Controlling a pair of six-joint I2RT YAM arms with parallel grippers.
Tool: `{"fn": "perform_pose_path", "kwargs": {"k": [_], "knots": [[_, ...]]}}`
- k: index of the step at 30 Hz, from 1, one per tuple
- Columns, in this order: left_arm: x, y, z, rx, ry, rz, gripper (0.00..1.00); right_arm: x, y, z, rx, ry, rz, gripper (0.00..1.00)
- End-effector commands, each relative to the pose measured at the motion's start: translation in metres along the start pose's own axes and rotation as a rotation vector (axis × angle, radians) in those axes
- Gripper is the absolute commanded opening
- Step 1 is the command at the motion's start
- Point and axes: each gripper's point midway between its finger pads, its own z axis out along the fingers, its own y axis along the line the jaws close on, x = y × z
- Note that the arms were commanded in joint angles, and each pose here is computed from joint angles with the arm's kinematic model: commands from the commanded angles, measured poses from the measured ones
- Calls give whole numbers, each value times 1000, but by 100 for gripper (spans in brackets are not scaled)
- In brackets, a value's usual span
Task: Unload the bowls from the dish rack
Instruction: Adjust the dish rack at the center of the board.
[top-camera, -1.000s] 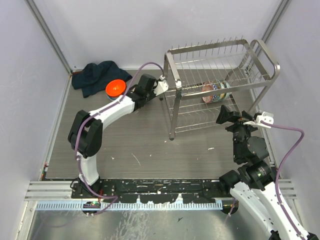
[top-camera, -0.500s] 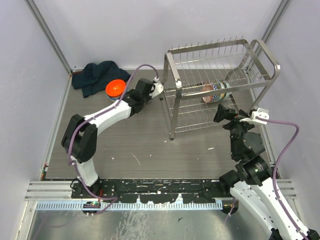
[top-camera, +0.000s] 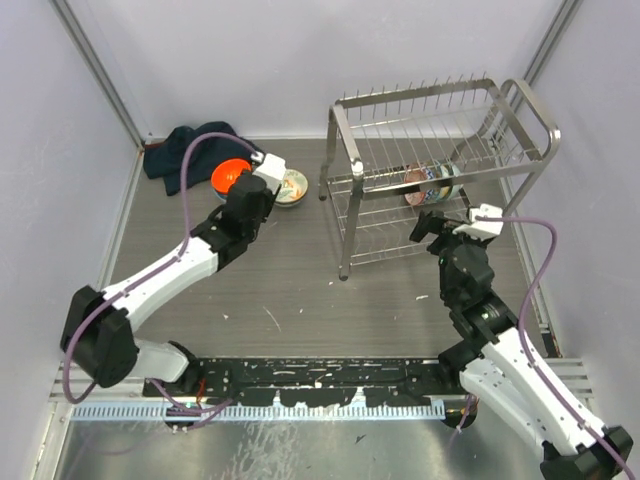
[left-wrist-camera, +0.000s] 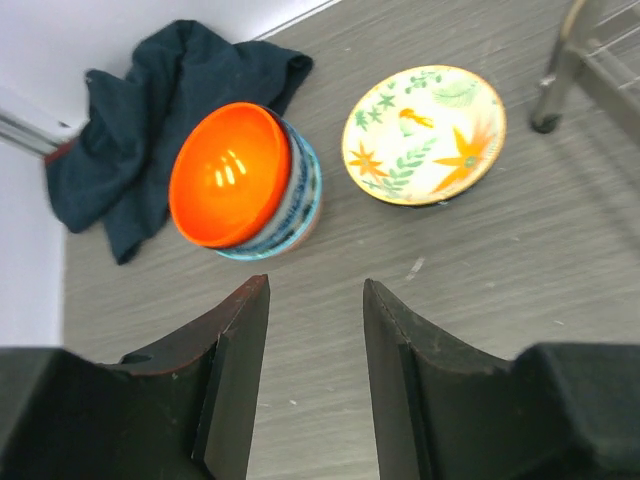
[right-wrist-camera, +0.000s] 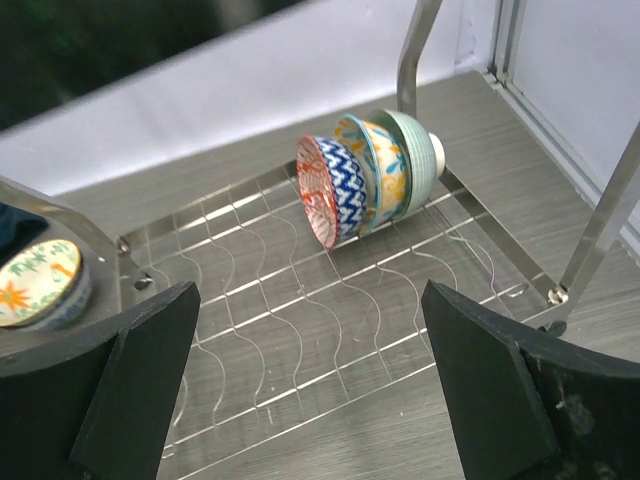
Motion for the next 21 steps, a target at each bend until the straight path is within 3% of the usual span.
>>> {"fn": "perform_pose_path", "kwargs": {"k": [1, 7, 13, 21], "knots": [[-26, -19, -32, 159, -186, -315, 51, 11, 0, 15, 47, -27, 31, 100], [-44, -48, -76, 386, -408, -513, 55, 35, -5, 29, 112, 8, -15, 100], [-52, -87, -92, 457, -475, -487, 65, 39, -14, 35, 182, 2, -51, 100], [-45, -148, -97, 539, -517, -415, 68, 42, -13, 40, 197, 12, -58, 100]]}}
